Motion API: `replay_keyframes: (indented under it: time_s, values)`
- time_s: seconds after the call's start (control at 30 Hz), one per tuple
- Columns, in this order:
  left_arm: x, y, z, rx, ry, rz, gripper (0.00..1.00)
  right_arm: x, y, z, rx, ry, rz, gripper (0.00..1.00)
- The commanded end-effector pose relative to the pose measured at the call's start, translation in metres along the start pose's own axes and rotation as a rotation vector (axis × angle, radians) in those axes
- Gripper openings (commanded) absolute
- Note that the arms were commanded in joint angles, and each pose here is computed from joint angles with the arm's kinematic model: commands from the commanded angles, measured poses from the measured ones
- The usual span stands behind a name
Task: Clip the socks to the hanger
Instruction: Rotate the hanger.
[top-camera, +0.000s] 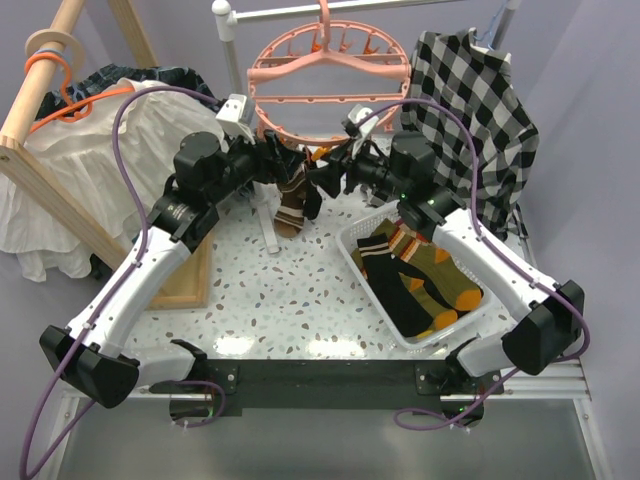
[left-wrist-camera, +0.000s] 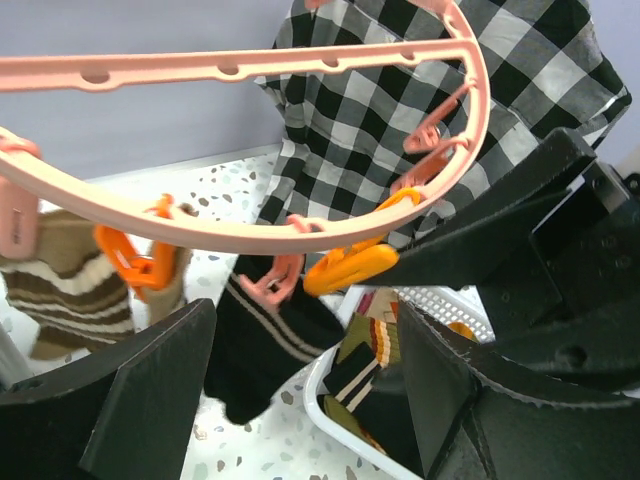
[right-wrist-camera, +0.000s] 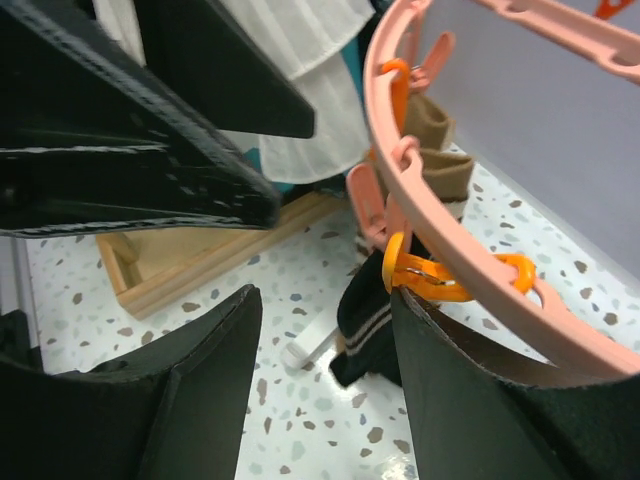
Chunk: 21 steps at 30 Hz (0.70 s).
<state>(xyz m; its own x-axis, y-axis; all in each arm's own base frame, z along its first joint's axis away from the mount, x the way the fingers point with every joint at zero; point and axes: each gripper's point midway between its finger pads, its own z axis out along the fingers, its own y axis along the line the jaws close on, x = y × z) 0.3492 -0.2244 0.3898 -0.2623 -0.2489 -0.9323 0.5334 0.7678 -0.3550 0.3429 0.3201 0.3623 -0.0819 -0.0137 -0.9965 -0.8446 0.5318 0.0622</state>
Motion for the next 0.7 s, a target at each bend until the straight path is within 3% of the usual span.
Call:
replay_keyframes:
  time_s: [0.0, 0.4, 0.53, 0.67]
  values:
    - [-0.018, -0.012, -0.008, 0.042, -0.055, 0.022, 0.78, -0.013, 0.012, 0.001, 0.009, -0.026, -0.018, 0.58]
    - [-0.007, -0.016, 0.003, 0.044, -0.026, 0.033, 0.72, -0.018, -0.006, -0.072, 0.243, 0.135, -0.063, 0.59]
    - [0.0, -0.018, 0.013, 0.045, -0.01, 0.032, 0.67, -0.022, -0.023, -0.08, 0.333, 0.142, -0.078, 0.59]
    - [-0.001, -0.002, 0.019, -0.053, -0.013, 0.02, 0.65, -0.024, -0.044, -0.07, 0.37, 0.105, -0.041, 0.58]
